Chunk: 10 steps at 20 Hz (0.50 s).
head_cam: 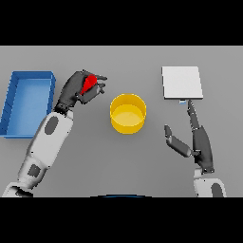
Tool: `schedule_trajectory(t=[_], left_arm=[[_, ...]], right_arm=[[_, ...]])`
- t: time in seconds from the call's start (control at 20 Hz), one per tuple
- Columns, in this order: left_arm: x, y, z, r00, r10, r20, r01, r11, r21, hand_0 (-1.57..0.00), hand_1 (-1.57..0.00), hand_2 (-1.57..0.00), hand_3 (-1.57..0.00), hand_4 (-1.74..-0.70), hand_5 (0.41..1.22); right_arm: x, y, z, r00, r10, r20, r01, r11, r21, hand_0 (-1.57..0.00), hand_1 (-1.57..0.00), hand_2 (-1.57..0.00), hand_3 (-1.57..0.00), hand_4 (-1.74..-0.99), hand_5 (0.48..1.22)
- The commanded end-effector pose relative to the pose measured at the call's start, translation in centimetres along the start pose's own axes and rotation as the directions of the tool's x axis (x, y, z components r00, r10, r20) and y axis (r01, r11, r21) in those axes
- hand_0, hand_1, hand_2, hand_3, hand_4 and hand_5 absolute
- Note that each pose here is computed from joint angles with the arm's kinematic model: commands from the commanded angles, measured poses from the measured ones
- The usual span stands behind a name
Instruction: Pick up the red beaker and tilt it to pour out 1 green nut into yellow bowl. Pick up the yellow bowl and place it on the metallic measuring scale.
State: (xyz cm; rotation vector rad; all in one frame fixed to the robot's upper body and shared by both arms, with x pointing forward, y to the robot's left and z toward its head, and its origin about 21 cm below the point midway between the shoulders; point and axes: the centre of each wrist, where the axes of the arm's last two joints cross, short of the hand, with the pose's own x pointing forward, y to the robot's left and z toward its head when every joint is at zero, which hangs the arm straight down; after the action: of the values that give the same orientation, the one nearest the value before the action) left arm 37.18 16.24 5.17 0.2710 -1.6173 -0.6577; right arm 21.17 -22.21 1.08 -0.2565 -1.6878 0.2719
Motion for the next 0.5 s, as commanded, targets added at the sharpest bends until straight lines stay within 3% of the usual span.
schedule_trajectory(t=[0.0, 0.1, 0.25, 0.45], left_arm=[[0.1, 0.1, 0.1, 1.0, -0.026, -0.003, 0.026, 1.0, -0.008, -1.56, -1.56, -1.56, -1.56, -1.73, 1.111], [0.7, -0.1, 0.2, 0.996, -0.083, -0.013, 0.082, 0.996, -0.023, -1.57, -1.57, -1.57, -1.56, -1.73, 1.114], [1.7, 0.1, -0.2, 0.95, -0.308, -0.04, 0.306, 0.95, -0.059, -1.57, -1.57, -1.57, -1.57, -1.74, 1.131], [3.3, -0.5, -1.0, 0.81, -0.586, 0.035, 0.586, 0.804, -0.103, -1.57, -1.57, -1.57, -1.57, -1.74, 1.145]], right_arm=[[0.1, -0.2, 0.1, 1.0, 0.0, 0.002, 0.0, 1.0, 0.0, 0.0, 0.0, 0.0, 0.0, -1.256, 0.678], [0.0, 0.1, 0.1, 1.0, -0.007, -0.007, 0.007, 1.0, 0.006, 0.0, 0.0, 0.0, 0.0, -1.254, 0.68], [0.2, 0.4, 0.1, 1.0, -0.019, -0.01, 0.019, 1.0, 0.011, 0.0, 0.0, 0.0, 0.0, -1.252, 0.685], [0.5, 0.4, 0.4, 1.0, -0.022, -0.007, 0.022, 1.0, 0.017, 0.0, 0.0, 0.0, 0.0, -1.262, 0.694]])
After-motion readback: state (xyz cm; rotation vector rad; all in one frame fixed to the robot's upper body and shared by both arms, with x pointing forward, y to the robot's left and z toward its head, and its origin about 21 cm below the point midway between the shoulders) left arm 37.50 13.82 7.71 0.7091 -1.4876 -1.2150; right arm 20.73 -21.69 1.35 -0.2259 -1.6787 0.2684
